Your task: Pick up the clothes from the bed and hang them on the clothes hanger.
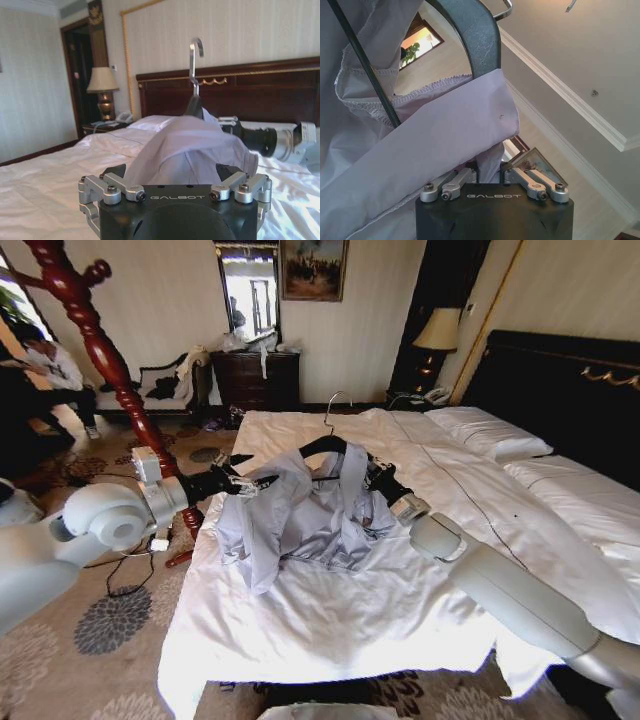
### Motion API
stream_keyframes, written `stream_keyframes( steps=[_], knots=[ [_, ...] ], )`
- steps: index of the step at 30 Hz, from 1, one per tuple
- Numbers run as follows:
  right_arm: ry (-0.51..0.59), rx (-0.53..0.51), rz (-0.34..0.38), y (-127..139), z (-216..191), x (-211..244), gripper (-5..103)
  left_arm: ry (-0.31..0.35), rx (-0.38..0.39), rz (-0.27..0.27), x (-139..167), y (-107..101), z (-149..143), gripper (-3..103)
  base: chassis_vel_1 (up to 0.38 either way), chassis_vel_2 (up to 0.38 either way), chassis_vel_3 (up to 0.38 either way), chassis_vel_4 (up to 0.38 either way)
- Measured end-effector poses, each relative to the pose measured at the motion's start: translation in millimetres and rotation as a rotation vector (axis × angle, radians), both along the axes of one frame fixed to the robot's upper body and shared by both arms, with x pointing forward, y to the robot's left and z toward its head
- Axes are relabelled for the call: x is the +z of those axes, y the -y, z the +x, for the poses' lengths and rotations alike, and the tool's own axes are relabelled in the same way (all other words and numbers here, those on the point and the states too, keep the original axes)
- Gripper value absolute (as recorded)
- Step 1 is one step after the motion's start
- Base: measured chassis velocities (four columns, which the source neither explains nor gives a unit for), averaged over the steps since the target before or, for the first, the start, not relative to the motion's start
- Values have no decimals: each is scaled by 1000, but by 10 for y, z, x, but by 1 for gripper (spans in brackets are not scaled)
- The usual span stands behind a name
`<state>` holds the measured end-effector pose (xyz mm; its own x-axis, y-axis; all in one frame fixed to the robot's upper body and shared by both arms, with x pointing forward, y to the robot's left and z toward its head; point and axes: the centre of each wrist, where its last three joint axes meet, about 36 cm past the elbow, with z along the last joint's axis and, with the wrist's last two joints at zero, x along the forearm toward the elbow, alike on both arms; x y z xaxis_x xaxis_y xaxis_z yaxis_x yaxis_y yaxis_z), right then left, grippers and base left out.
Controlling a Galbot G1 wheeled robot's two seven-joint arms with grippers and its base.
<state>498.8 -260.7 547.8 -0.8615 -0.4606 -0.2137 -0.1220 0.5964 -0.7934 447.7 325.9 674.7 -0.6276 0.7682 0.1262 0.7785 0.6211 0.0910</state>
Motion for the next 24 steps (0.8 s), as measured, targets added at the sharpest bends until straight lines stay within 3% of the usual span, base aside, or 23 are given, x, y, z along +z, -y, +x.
stream_keyframes(
  steps=[9,13,15,17,20,23,24],
  knots=[
    [11,3,-14,14,-2,1,18,-23,-86,1,-149,231,239,103,0,0,0,0],
    [21,4,-24,45,-7,11,18,-26,-102,7,-173,298,297,98,0,0,0,0],
    [24,2,-25,59,-5,21,18,-26,-111,15,-191,335,334,88,0,0,0,0],
    [24,2,-25,59,-5,21,18,-25,-113,17,-191,337,339,88,0,0,0,0],
    [24,7,-23,35,-4,14,18,-20,-122,23,-170,346,366,72,0,0,0,0],
    [22,27,-26,-8,-19,1,18,-12,-134,18,-147,376,379,67,0,0,0,0],
    [25,36,-29,-18,-23,4,19,-8,-137,15,-134,378,389,56,0,0,0,0]
  ],
)
